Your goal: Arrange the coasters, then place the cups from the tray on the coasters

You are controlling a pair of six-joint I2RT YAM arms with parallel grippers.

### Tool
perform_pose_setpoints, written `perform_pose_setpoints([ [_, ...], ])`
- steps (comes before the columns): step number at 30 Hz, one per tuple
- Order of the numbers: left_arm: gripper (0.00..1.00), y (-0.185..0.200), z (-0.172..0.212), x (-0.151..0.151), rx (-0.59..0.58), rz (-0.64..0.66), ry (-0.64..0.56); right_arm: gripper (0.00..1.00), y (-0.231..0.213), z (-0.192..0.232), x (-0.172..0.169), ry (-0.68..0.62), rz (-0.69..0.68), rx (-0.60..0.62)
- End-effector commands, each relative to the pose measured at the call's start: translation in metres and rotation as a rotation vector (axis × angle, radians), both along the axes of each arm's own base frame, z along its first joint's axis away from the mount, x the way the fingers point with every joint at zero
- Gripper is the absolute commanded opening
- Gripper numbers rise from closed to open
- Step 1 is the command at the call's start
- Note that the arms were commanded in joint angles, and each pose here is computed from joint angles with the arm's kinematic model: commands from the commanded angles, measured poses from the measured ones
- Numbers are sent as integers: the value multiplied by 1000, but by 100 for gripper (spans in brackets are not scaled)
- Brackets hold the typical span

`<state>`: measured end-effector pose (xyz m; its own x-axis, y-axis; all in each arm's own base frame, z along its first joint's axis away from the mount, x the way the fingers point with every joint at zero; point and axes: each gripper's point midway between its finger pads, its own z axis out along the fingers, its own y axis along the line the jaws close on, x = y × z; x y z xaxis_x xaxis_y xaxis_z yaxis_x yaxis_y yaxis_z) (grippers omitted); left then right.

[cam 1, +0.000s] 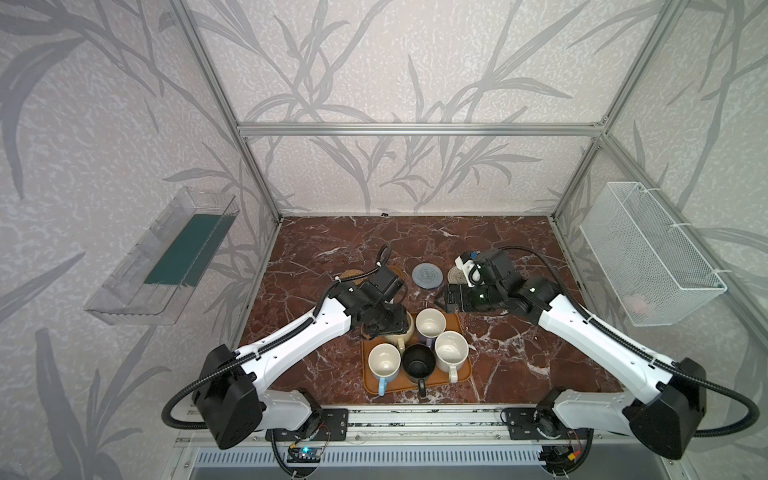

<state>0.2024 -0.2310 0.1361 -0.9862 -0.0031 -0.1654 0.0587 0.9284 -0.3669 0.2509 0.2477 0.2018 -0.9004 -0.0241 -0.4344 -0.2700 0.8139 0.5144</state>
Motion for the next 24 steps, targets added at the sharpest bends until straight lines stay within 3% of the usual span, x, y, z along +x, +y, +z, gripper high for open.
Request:
perform_pose_setpoints([
  [1,58,8,-6,-7,74,5,20,99,8,1,-1,2,14,23],
  [15,57,19,-20,-9,224,-56,28,99,6,-3,-3,-5,17,1],
  [24,55,17,-22,-4,244,-68,16,99,2,-3,-5,0,11,-7],
])
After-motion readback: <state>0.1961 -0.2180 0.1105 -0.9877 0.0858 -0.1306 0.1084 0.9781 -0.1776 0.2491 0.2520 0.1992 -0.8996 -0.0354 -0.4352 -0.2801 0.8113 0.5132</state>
